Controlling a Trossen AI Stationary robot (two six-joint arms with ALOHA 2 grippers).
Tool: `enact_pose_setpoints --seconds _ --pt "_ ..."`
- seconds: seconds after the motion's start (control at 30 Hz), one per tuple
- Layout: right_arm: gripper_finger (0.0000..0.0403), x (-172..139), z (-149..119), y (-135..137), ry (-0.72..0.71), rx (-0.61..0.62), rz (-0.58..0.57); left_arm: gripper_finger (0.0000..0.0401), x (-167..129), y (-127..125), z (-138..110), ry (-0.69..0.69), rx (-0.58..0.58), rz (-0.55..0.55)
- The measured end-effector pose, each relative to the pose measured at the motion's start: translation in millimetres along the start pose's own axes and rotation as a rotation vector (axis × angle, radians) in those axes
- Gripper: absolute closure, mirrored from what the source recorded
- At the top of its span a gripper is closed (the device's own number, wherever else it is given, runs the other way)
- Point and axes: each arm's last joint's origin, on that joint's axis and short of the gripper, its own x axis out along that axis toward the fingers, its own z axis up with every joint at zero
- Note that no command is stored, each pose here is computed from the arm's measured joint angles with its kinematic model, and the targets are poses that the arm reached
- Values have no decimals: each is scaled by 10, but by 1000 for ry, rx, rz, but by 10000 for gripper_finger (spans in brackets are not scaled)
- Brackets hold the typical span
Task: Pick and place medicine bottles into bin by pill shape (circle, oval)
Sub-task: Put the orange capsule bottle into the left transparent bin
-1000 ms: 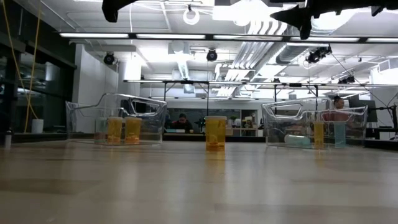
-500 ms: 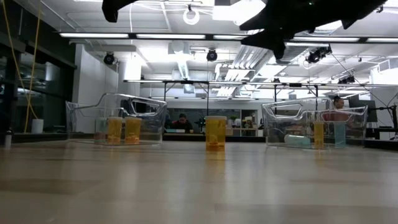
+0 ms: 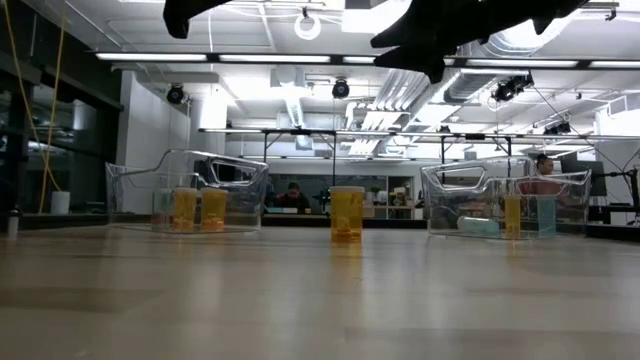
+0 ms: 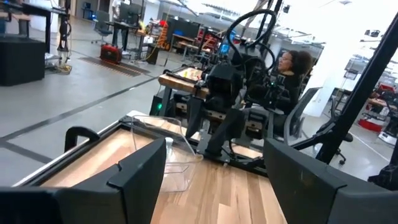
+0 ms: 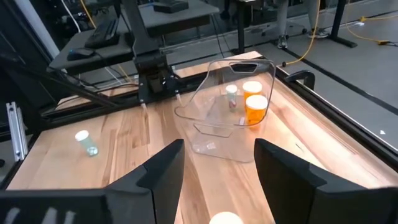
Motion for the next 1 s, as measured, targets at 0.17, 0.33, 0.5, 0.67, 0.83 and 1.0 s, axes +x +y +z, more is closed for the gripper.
enact_pose_setpoints --seconds 0.17,0.33,0.5,0.67,0.83,1.0 --pt "214 -16 18 2 -12 1 2 144 77 12 -49 24 -123 26" --pt "214 -75 81 5 -53 8 2 144 300 27 -170 109 -127 54" --pt "214 -193 179 0 -118 15 -22 144 709 -8 -266 236 -68 53" --pt "214 -340 276 -11 -184 22 -61 144 1151 -50 -496 435 148 66" --pt "214 -435 332 -19 -225 30 -83 144 1526 -14 -817 575 230 93" --pt "214 -433 331 -23 -226 31 -97 144 1790 66 -1159 673 278 151"
